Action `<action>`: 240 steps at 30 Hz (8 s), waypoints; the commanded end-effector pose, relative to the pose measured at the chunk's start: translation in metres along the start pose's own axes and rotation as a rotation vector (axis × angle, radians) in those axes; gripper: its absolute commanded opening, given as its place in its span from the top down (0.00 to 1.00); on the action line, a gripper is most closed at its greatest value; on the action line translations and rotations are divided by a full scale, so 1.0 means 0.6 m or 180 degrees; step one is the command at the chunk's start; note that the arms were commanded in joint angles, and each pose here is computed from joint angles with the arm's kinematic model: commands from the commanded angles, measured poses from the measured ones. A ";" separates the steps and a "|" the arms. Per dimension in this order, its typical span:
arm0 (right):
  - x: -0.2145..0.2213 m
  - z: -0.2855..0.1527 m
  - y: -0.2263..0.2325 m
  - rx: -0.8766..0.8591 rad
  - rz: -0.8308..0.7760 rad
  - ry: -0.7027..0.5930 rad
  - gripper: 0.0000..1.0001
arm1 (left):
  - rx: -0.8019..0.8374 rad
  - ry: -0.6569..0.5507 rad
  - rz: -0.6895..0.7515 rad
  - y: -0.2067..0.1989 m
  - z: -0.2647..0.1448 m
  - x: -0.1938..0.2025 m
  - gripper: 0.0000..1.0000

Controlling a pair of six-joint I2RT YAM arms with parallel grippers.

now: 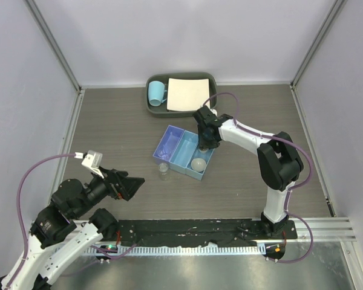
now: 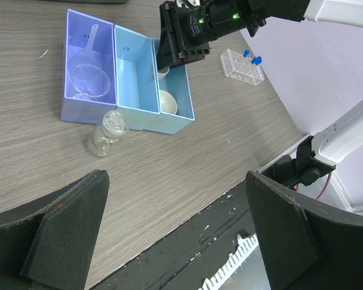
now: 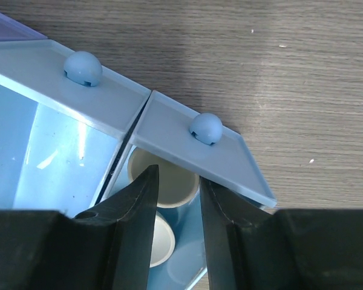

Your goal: Organize the chemistry lab equipment

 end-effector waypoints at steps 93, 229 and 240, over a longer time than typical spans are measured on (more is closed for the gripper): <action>0.174 -0.261 -0.031 -0.0947 -0.0596 -0.0909 0.32 | -0.1626 0.2608 0.0779 0.140 0.324 0.226 0.12; 0.192 -0.355 -0.085 -0.1401 -0.0255 -0.1095 0.34 | -0.3529 0.1130 -0.1701 0.071 0.520 0.180 0.31; 0.181 -0.356 -0.092 -0.1294 -0.0163 -0.1189 0.34 | -0.3271 0.0945 -0.1480 0.022 0.517 0.101 0.29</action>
Point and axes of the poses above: each gripper's point midway between its finger pads, its own z axis out along the fingers, its own y axis along the line the jaws close on, x = y × z, the point moved 2 cm from there along -z, back along the fingers, and after that the axes turned 6 degrees about z, right-handed, at the moved point
